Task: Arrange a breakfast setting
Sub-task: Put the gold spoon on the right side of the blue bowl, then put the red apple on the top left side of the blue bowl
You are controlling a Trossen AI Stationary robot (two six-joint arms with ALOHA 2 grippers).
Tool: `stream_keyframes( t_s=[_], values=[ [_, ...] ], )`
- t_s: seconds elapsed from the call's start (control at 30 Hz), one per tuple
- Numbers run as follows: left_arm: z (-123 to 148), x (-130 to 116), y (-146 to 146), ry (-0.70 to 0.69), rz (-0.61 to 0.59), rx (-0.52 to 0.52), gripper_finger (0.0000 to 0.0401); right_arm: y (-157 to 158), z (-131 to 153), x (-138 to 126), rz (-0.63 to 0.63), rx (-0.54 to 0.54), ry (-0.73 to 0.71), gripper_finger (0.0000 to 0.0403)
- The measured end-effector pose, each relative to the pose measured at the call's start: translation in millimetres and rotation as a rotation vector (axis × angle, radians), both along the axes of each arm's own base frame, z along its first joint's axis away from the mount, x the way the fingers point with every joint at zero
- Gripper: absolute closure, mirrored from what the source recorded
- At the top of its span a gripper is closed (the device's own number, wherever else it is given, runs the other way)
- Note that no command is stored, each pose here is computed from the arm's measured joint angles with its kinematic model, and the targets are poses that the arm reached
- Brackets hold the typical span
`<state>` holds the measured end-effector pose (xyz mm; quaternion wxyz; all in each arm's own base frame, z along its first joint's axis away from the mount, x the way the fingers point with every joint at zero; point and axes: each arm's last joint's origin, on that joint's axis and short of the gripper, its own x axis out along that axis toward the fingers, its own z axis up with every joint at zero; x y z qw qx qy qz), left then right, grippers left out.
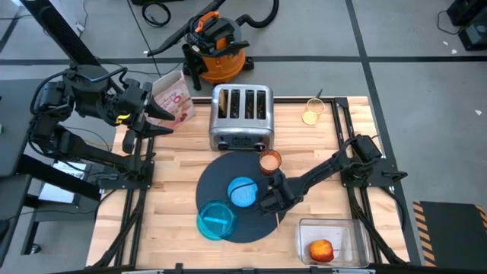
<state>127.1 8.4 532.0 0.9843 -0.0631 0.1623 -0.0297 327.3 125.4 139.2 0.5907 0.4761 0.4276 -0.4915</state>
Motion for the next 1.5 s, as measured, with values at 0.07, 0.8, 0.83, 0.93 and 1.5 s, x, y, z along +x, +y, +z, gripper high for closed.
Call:
stream_keyframes(
  t_s=[0.07,0.8,0.83,0.93,1.5],
  values=[
    [0,0,0,0.000,-0.001,0.001,0.0218,-1,0,0,-0.024,0.002,-0.003,0.0375],
    [0,0,0,0.005,0.000,-0.002,0.0218,-14,-2,5,-0.057,-0.019,0.001,0.0337],
    [0,0,0,0.004,0.001,-0.002,0.0218,-14,-2,5,-0.056,-0.019,0.001,0.0333],
    [0,0,0,0.004,0.001,-0.002,0.0218,-14,-2,5,-0.055,-0.019,0.002,0.0322],
    [1,0,-15,-0.006,-0.110,-0.022,0.0218,-1,58,-14,0.024,0.028,-0.161,0.0312]
  ],
)
